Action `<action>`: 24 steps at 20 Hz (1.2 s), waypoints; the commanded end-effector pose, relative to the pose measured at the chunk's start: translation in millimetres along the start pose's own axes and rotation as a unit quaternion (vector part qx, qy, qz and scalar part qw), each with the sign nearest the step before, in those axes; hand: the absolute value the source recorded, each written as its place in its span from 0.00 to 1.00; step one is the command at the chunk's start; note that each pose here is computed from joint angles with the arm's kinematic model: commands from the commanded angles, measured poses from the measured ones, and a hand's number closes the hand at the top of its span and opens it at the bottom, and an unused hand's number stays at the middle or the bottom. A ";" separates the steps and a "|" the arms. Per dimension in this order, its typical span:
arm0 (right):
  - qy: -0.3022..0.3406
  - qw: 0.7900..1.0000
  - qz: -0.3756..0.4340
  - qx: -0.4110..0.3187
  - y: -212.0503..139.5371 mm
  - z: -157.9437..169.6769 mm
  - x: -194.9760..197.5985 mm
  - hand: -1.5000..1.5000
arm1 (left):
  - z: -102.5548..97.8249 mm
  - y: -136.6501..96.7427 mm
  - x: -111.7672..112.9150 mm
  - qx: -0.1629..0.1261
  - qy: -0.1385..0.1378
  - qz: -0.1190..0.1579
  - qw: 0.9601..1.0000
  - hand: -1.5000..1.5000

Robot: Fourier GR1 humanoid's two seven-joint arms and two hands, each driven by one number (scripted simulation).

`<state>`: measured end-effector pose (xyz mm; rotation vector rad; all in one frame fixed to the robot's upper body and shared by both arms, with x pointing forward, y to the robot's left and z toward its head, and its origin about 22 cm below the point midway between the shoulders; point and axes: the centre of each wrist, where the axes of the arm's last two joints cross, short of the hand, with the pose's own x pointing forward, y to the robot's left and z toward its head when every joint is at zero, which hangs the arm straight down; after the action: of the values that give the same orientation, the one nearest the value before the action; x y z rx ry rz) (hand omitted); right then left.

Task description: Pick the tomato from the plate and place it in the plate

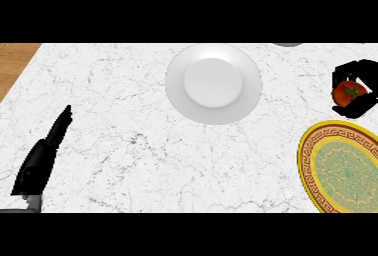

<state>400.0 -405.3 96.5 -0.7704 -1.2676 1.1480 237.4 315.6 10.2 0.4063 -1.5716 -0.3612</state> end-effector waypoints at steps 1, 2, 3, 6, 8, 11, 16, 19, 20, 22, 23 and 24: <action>0.008 0.997 0.013 -0.079 -31.6 -17.4 22.8 1.00 | 1.2 -10.9 -1.7 -0.001 0.006 0.000 1.000 0.50; 0.003 0.995 0.015 -0.096 -30.4 -11.3 12.1 1.00 | 0.8 -9.4 -6.0 -0.001 0.004 0.001 1.000 0.50; 0.005 0.992 0.014 -0.122 -37.7 -11.2 12.7 1.00 | -1.3 -4.5 -0.6 -0.005 0.008 0.008 1.000 0.50; -0.044 0.980 0.016 -0.196 -54.2 -9.1 14.5 1.00 | 6.7 -2.3 -9.0 0.014 0.011 -0.003 1.000 0.50; -0.087 0.974 0.007 -0.210 -70.0 -18.8 33.9 1.00 | -9.9 0.6 -7.3 0.022 0.012 -0.009 1.000 0.50; -0.178 0.956 -0.030 -0.232 -88.9 -20.1 45.1 1.00 | -0.8 5.1 -18.1 0.021 0.022 -0.001 1.000 0.50; -0.264 0.944 -0.080 -0.180 -88.7 -38.3 83.7 1.00 | 15.9 1.7 -19.9 0.033 0.028 -0.005 0.999 0.50; -0.282 0.939 -0.085 -0.177 -106.8 -45.5 107.5 1.00 | 3.4 2.4 -11.4 0.026 0.023 -0.002 0.999 0.50; -0.288 0.940 -0.084 -0.160 -90.9 -53.0 120.6 1.00 | 24.2 6.8 -29.7 0.023 0.030 -0.004 0.999 0.50; -0.308 0.933 -0.102 -0.157 -91.2 -58.3 141.2 1.00 | 19.1 20.6 -12.2 0.030 0.032 -0.006 0.999 0.50; -0.310 0.934 -0.101 -0.145 -91.6 -64.0 166.0 1.00 | 6.1 11.1 -16.3 0.031 0.042 -0.005 0.999 0.50; -0.310 0.934 -0.116 -0.136 -74.3 -72.7 185.0 1.00 | -1.4 20.5 -9.6 0.032 0.029 -0.011 0.999 0.50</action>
<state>464.8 -295.5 210.9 -0.5372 -2.0124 1.0545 228.5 331.4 1.1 0.4627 -1.5228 -0.3078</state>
